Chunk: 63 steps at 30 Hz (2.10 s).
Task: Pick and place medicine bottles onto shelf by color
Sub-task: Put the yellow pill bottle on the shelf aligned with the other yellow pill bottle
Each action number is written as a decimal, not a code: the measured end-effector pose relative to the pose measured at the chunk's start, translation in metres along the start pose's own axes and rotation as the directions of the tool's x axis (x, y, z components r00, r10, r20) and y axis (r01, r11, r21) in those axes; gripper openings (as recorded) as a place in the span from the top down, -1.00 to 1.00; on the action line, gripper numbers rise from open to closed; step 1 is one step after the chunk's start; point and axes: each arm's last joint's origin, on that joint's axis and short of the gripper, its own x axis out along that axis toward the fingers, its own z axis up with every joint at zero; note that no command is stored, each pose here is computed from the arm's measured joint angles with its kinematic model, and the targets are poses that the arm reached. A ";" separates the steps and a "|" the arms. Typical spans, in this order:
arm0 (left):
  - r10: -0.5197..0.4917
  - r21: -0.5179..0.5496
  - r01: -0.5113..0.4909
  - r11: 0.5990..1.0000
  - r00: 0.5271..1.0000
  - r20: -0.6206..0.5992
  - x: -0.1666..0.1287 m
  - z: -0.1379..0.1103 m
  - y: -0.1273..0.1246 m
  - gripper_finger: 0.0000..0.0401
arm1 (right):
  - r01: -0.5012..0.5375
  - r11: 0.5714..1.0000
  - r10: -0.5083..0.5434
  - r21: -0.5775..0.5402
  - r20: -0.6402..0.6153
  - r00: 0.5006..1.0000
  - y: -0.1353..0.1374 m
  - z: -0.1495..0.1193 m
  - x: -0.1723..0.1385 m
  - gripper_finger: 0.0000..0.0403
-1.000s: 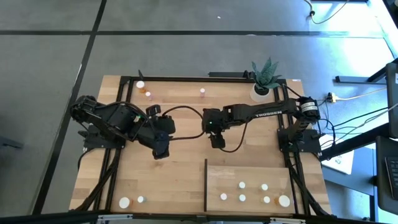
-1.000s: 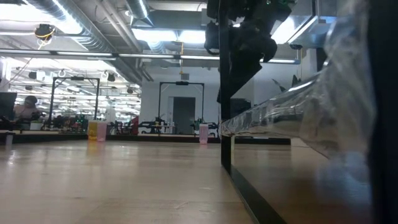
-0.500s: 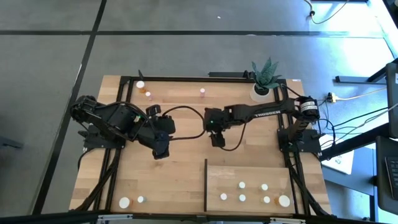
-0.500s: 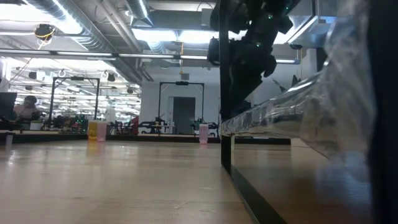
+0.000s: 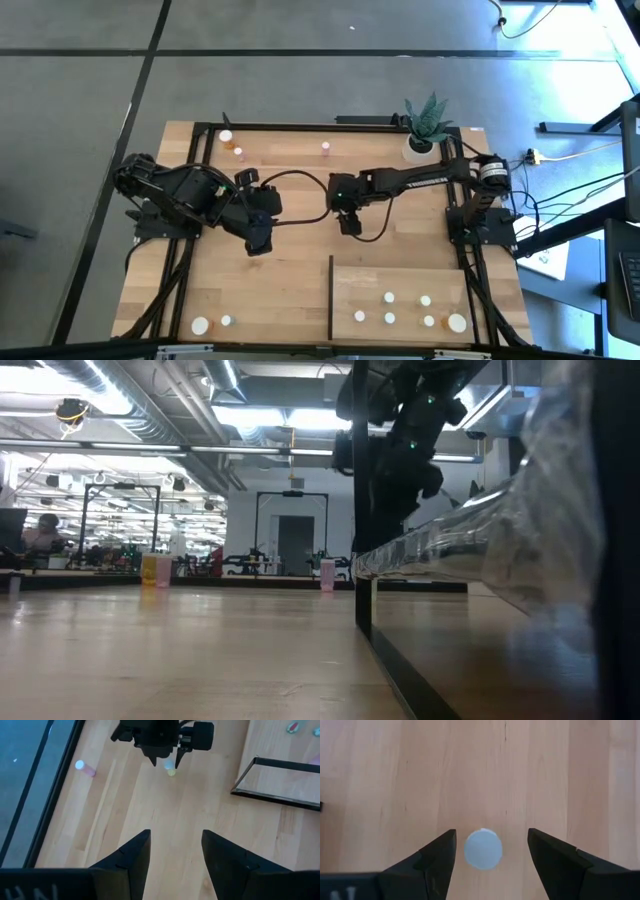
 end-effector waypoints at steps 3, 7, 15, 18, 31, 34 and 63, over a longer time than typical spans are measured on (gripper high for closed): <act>0.001 0.001 -0.001 1.000 1.000 -0.001 0.000 0.000 0.000 0.15 | -0.005 1.000 0.005 -0.006 -0.033 0.999 0.000 -0.003 0.011 -0.23; 0.001 0.001 -0.001 1.000 1.000 -0.002 0.000 0.000 0.000 0.15 | -0.009 1.000 0.008 -0.023 -0.059 0.998 0.001 -0.006 0.020 -0.23; 0.001 0.001 -0.001 1.000 1.000 -0.002 0.000 0.000 0.000 0.15 | -0.009 1.000 0.008 -0.025 -0.061 0.998 0.000 -0.006 0.022 -0.10; 0.001 0.001 -0.001 1.000 1.000 -0.002 0.000 0.000 0.000 0.15 | -0.009 1.000 0.008 -0.025 -0.060 0.998 0.000 -0.006 0.022 0.05; 0.001 0.001 -0.001 1.000 1.000 -0.002 0.000 0.000 0.000 0.15 | -0.015 0.999 0.013 -0.037 -0.057 0.998 0.007 -0.004 0.018 0.44; 0.001 0.001 -0.001 1.000 1.000 -0.002 0.000 0.000 0.000 0.15 | -0.025 0.999 0.023 -0.032 -0.056 0.998 0.014 -0.001 0.007 0.38; -0.023 -0.011 0.023 1.000 0.999 0.030 0.000 0.003 -0.005 0.15 | 0.022 0.960 0.005 0.278 -0.096 0.995 0.137 -0.061 -0.166 0.39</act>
